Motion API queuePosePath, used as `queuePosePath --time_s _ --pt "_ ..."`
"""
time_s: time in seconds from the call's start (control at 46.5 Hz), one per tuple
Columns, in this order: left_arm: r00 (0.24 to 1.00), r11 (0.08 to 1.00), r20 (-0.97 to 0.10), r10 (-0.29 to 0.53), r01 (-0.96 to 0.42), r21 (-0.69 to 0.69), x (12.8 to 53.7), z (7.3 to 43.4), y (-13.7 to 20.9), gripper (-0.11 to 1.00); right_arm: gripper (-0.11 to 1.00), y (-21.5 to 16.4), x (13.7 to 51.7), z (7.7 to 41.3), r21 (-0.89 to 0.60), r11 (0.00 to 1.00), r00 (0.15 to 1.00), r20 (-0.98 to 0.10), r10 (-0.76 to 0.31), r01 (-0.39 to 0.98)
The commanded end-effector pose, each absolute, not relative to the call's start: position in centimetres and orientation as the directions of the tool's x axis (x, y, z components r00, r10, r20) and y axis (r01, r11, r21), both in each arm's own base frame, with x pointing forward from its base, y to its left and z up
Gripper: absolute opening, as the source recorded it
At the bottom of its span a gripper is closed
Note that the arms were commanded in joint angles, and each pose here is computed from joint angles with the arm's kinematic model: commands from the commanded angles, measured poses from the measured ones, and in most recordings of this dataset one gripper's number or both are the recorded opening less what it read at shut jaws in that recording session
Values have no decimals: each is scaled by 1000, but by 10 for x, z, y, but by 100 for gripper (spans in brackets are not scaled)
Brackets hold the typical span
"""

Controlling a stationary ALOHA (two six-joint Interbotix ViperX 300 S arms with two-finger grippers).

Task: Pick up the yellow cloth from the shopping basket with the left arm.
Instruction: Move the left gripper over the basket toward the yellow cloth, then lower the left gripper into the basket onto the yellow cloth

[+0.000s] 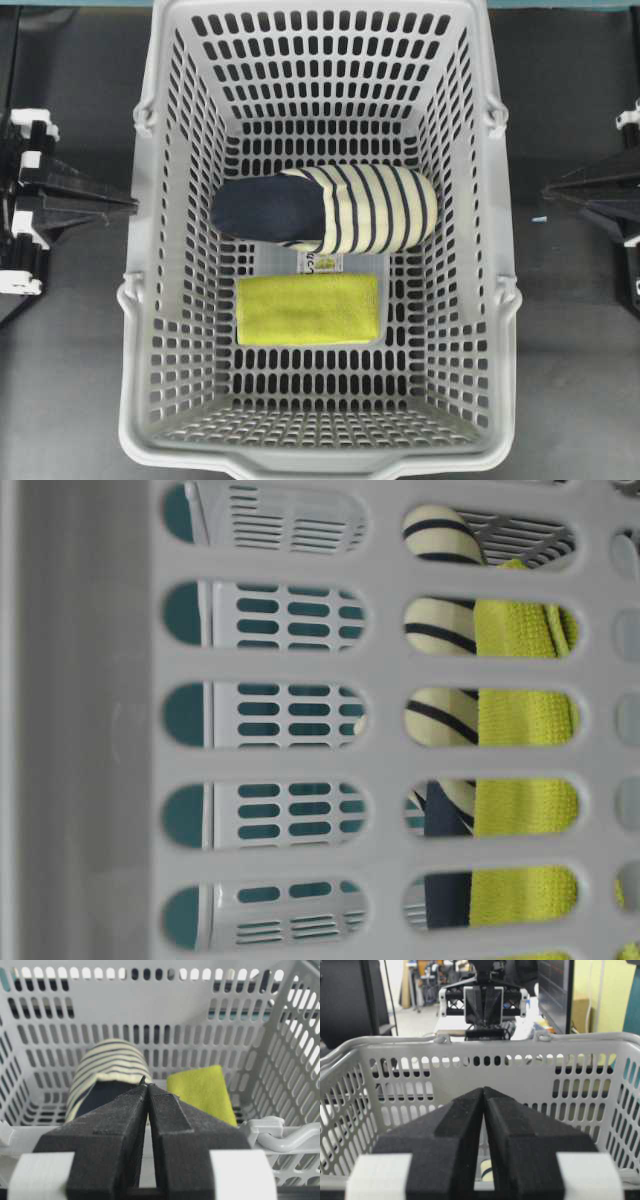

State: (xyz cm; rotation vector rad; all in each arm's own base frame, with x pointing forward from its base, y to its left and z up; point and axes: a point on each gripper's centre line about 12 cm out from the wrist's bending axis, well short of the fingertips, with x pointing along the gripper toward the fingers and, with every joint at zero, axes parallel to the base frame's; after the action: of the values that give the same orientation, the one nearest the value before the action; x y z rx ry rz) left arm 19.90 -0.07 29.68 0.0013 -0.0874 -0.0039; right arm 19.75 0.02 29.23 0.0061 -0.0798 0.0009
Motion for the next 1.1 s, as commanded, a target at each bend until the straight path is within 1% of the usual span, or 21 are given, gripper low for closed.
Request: queuePosePath --time_s 0.0,0.043,0.086,0.15,0.258,0.365,0.451,0.494,0.559,0.645,0.666,0.731,0.774,0.795,0.817,0.859,0.902,0.988,1.031,1.074 --pt "995 999 95 -37 36 11 205 321 -7 6 0 1 201 300 32 999 995 96 3 -7" --pt "997 999 64 -37 36 4 209 326 -7 4 2 2 201 301 42 999 996 90 5 -9" --pt "999 999 27 -36 36 1 214 331 -7 0 0 2 202 300 52 999 997 81 8 -13" --pt "998 999 -49 -39 39 2 220 338 -9 0 -1 2 202 301 67 998 998 66 9 -13" --pt "984 999 -172 -45 46 4 233 347 -11 0 -1 3 203 297 90 996 1000 9 12 -13" --pt "964 999 -262 -49 52 6 244 354 -14 0 0 3 203 289 91 996 998 -58 13 -8" --pt "944 999 -326 -48 52 4 256 357 -15 0 2 3 203 287 93 996 997 -80 14 -6" --pt "938 999 -344 -49 54 4 262 359 -16 0 7 3 203 288 94 996 997 -78 13 -6" --pt "928 998 -370 -51 58 6 272 362 -18 0 19 3 204 289 94 996 997 -75 13 -6" --pt "919 998 -389 -65 71 1 290 366 -24 1 40 3 204 293 98 995 998 -66 13 -7" --pt "917 997 -394 -64 71 2 294 367 -24 1 48 3 204 294 99 995 998 -64 15 -8" --pt "910 998 -410 -63 70 2 306 369 -25 5 65 5 204 296 96 995 998 -57 23 -17" --pt "899 998 -434 -61 68 2 316 367 -26 10 74 6 203 297 95 995 998 -54 27 -22" --pt "892 998 -448 -61 67 -2 321 365 -26 13 77 6 203 297 96 995 998 -54 29 -23" --pt "885 998 -461 -62 69 -2 325 364 -28 19 78 6 203 297 95 995 998 -54 30 -25" --pt "868 998 -492 -62 69 -4 333 361 -29 30 78 6 203 297 96 995 998 -54 30 -25" --pt "840 998 -540 -60 65 -10 344 356 -31 45 76 7 204 297 96 995 998 -55 32 -26" --pt "790 999 -611 -53 41 -34 363 344 -33 69 75 7 203 297 92 995 998 -51 33 -29" --pt "762 999 -646 -49 28 -42 373 336 -34 79 75 7 203 298 90 996 998 -49 33 -29" --pt "726 999 -686 -48 18 -51 384 326 -36 86 75 7 203 298 90 996 998 -46 33 -29"
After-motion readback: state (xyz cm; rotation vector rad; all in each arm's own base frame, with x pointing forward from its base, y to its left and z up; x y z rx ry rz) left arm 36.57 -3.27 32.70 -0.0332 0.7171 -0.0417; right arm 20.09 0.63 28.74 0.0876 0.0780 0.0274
